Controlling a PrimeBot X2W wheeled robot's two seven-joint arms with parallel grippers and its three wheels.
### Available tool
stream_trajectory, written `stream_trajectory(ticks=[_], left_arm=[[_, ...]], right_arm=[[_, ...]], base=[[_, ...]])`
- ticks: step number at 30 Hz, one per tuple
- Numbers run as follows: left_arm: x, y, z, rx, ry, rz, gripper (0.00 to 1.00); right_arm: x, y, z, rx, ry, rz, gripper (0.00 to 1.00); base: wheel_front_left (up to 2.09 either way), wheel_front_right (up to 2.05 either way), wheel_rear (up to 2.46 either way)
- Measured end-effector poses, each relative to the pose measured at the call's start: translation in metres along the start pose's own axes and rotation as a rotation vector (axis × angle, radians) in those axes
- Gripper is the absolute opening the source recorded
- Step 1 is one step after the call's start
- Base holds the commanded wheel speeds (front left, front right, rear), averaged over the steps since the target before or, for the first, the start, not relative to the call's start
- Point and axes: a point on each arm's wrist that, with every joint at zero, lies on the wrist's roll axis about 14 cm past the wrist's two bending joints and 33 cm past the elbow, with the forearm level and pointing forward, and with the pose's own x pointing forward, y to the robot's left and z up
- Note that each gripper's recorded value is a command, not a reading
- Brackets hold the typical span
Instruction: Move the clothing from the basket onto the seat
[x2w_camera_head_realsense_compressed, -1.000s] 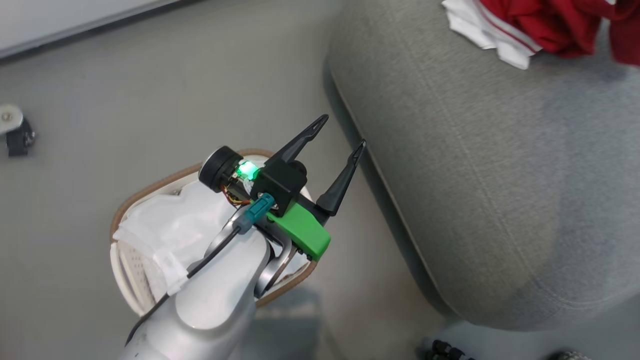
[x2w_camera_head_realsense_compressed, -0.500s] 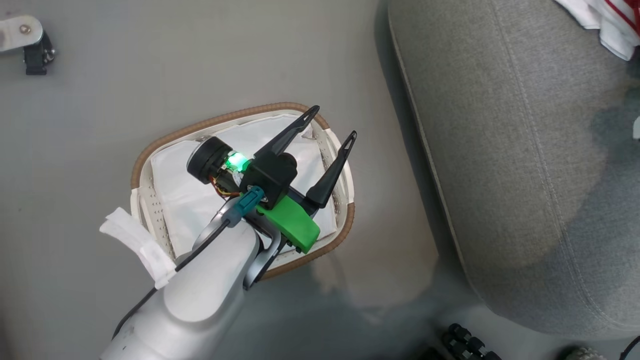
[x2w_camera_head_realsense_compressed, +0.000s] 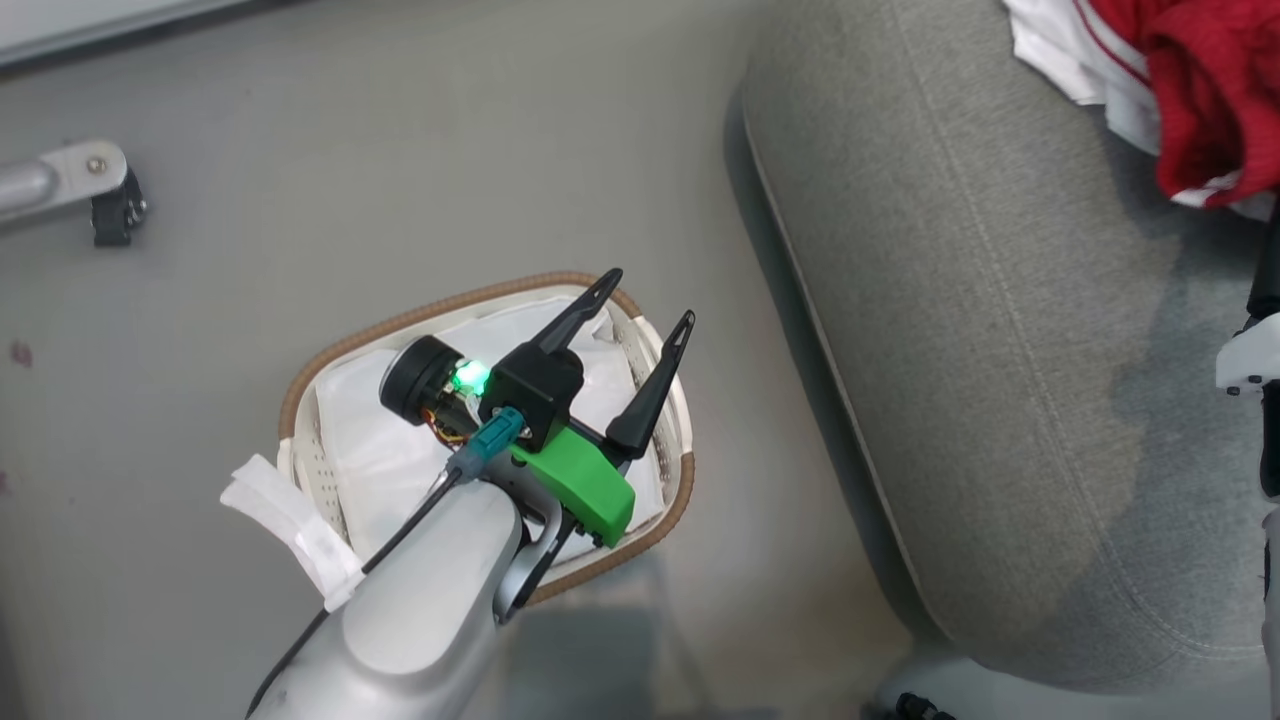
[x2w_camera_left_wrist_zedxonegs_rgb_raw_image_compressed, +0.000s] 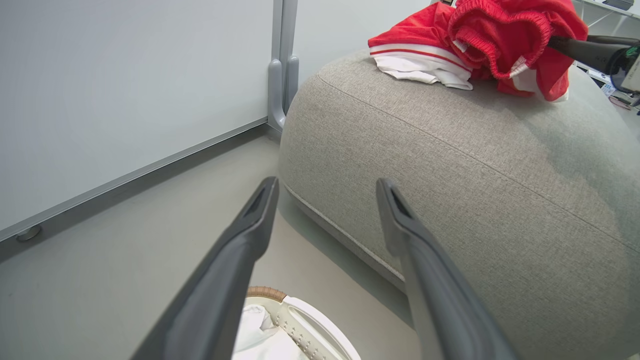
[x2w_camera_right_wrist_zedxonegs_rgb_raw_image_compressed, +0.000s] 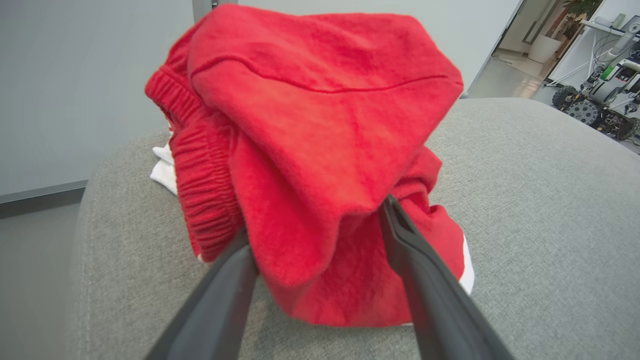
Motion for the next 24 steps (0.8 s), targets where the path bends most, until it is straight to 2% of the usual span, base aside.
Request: stream_trajectory(ticks=[9, 15, 20, 24], left_arm=[[-0.01, -0.023, 0.022, 0.024, -0.03, 0.01, 1.0], [-0.021, -0.03, 0.037, 0.041, -0.056, 0.051, 1.0], [-0.036, -0.026, 0.047, 0.051, -0.077, 0.112, 1.0], [-0.054, -0.013, 0.055, 0.062, -0.102, 0.195, 1.0]], right_arm=[[-0.033, 0.002, 0.053, 0.039, -0.152, 0.04, 1.0], [-0.054, 0.015, 0.084, 0.085, -0.241, 0.093, 1.0], [-0.068, 0.03, 0.094, 0.136, -0.268, 0.144, 1.0], [-0.078, 0.058, 0.092, 0.181, -0.261, 0.215, 1.0]], base=[[0.0, 0.0, 0.0], [0.0, 0.0, 0.0], [0.0, 0.0, 0.0], [0.0, 0.0, 0.0]])
